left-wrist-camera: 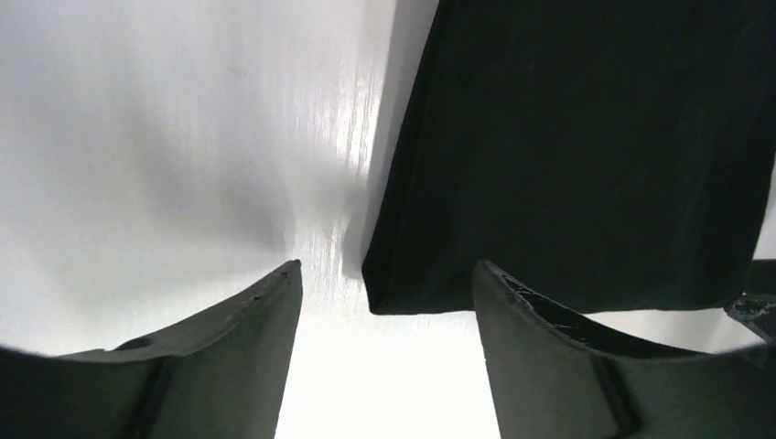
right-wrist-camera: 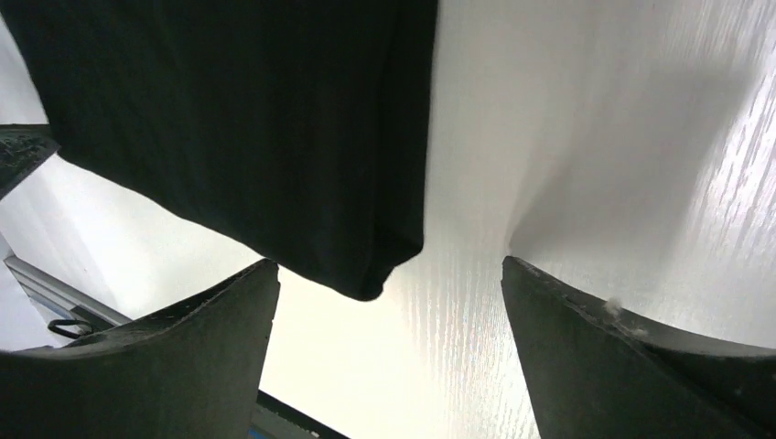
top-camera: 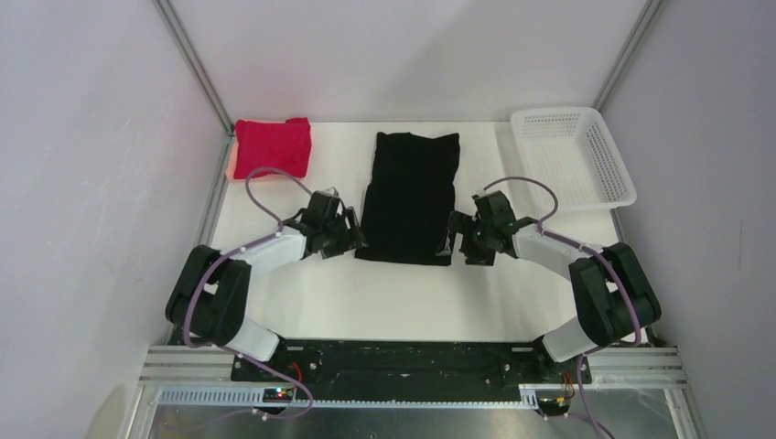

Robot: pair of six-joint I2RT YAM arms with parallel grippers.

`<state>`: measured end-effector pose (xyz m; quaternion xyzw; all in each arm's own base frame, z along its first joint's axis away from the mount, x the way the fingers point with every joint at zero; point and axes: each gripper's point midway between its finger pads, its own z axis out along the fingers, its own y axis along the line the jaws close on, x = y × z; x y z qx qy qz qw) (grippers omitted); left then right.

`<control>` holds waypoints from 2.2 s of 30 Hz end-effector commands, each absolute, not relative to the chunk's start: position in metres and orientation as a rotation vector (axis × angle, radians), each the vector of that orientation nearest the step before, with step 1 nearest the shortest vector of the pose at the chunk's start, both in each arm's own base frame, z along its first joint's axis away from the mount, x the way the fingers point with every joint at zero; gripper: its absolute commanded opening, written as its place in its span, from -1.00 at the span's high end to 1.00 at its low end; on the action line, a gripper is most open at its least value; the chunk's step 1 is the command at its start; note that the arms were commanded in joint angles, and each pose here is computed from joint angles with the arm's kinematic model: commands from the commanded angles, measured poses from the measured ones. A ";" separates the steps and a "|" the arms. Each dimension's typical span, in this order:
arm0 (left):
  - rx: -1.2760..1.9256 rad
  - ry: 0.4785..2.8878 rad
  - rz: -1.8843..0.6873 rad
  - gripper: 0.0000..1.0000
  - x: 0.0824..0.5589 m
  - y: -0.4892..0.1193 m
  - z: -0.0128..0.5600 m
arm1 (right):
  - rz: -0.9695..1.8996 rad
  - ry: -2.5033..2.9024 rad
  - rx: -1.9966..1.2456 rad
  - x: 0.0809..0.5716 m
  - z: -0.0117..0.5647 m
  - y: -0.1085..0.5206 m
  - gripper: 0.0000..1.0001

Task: Fold and stack the t-shirts
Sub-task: Grab one side of the 2/3 rectangular tshirt with both arms, then fold the long partially folded tshirt into a neat square

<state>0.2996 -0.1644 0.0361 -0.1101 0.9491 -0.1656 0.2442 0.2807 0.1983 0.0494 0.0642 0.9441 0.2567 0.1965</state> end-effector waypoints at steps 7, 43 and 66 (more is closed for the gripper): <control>-0.347 2.595 -0.662 0.12 0.280 -0.186 0.020 | 0.669 2.587 0.326 0.281 0.041 0.204 -0.63; -0.276 2.518 -0.700 1.00 0.133 -0.183 0.017 | 0.847 2.748 -0.115 0.092 0.039 0.210 1.00; -0.120 1.950 -0.602 1.00 0.257 -0.206 0.244 | 0.798 2.243 -0.021 0.206 0.216 0.178 1.00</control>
